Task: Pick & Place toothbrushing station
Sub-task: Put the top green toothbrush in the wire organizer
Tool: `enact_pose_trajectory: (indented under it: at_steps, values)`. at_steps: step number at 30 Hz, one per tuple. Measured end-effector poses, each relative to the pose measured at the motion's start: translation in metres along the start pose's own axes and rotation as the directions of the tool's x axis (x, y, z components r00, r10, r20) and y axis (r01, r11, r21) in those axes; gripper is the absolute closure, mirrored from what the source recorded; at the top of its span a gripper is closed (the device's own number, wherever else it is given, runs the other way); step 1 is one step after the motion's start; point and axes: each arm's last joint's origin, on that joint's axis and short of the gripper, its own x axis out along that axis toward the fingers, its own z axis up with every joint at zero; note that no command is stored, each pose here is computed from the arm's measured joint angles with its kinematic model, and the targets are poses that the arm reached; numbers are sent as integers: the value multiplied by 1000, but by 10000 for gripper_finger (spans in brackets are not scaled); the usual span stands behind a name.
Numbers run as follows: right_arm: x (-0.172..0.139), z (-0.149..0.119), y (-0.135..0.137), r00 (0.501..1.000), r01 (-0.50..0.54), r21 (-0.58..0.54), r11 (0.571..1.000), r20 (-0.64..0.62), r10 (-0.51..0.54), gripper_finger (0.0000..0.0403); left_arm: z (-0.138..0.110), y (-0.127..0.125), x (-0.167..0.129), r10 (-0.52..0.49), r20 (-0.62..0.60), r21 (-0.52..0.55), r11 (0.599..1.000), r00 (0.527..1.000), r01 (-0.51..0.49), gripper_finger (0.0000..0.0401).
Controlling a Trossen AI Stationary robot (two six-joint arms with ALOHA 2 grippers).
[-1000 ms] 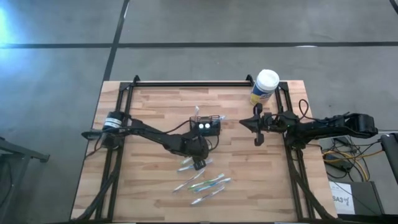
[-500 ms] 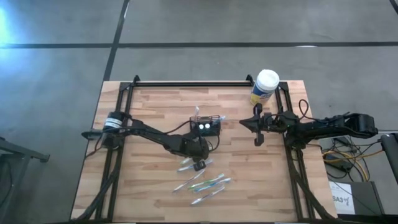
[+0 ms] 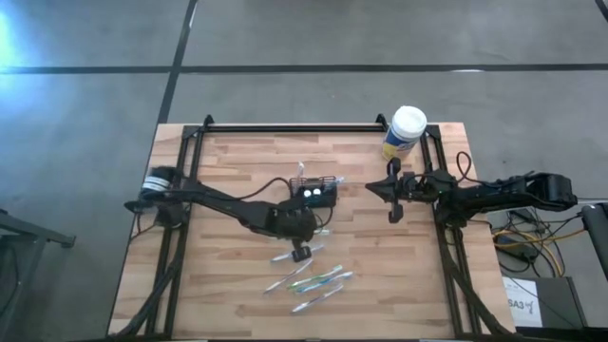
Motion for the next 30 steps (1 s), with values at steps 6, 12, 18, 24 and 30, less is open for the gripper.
enact_pose_trajectory:
  at_steps: [6, 12, 18, 24, 30]
  values:
    - [0, -1, 0, 1000, 1, 1, 1000, -7, -1, 394, 14, -5, -68, -75, 149, 78, 995, 986, 64, 380]
    - [0, 0, 0, 1000, 1, 1, 1000, -6, -1, 394, 1, 7, -143, -74, 362, 136, 990, 929, 26, 384]
    - [0, 0, 0, 1000, 1, 1, 1000, -6, -1, 394, -45, 39, -179, -162, 580, 202, 978, 798, 52, 384]
    - [0, -1, 0, 1000, 1, -25, 1000, -7, -1, 394, -97, 76, -171, -190, 795, 191, 980, 577, 60, 384]
    - [0, -3, 0, 1000, 2, -20, 1000, -27, -2, 394, -144, 108, -144, -243, 843, 219, 970, 480, 106, 384]
